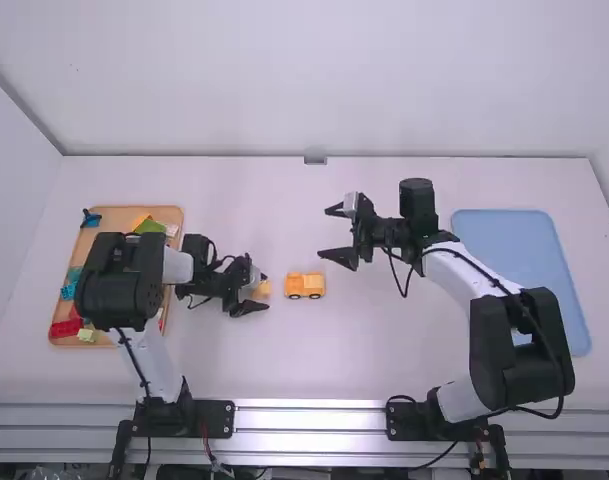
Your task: Assemble lego blocks to make yellow taxi
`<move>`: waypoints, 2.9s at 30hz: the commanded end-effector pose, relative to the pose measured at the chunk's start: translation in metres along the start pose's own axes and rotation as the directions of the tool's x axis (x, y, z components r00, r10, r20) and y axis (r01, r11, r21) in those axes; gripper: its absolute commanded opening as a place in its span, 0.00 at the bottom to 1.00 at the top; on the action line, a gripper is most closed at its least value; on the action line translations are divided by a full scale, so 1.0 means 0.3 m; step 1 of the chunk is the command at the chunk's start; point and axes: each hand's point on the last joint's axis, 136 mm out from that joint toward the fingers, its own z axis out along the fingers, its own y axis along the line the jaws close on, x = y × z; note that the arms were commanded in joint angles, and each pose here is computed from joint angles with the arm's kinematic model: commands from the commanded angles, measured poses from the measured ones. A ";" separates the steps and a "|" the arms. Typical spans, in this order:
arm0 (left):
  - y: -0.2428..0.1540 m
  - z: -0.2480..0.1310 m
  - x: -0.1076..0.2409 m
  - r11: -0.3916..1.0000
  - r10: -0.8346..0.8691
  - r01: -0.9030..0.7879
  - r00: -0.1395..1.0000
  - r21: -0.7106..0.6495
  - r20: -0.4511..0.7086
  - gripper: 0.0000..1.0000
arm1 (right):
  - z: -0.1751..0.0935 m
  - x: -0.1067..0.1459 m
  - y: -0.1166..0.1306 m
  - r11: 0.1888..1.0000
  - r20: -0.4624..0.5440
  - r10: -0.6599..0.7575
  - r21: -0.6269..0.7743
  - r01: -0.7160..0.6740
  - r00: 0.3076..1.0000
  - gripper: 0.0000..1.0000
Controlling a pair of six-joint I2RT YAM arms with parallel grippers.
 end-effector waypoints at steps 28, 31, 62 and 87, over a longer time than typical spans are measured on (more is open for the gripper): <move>-0.022 -0.007 0.030 0.987 0.148 -0.144 0.988 -0.076 0.053 0.32 | 0.000 -0.031 -0.021 0.998 0.009 -0.056 0.008 0.056 0.998 0.98; -0.022 -0.010 0.009 0.986 0.156 -0.149 0.984 -0.078 0.089 0.24 | -0.019 -0.026 -0.038 0.998 0.007 -0.049 0.027 0.049 0.999 0.99; 0.025 0.041 -0.282 0.984 0.174 -0.177 0.978 0.015 0.115 0.15 | 0.178 0.506 0.152 0.991 -0.165 -0.056 -0.129 0.035 0.985 0.99; -0.015 0.125 -0.268 0.988 0.139 -0.139 0.990 0.059 0.010 0.06 | 0.300 0.624 0.143 0.988 -0.079 -0.078 -0.142 0.066 0.994 0.98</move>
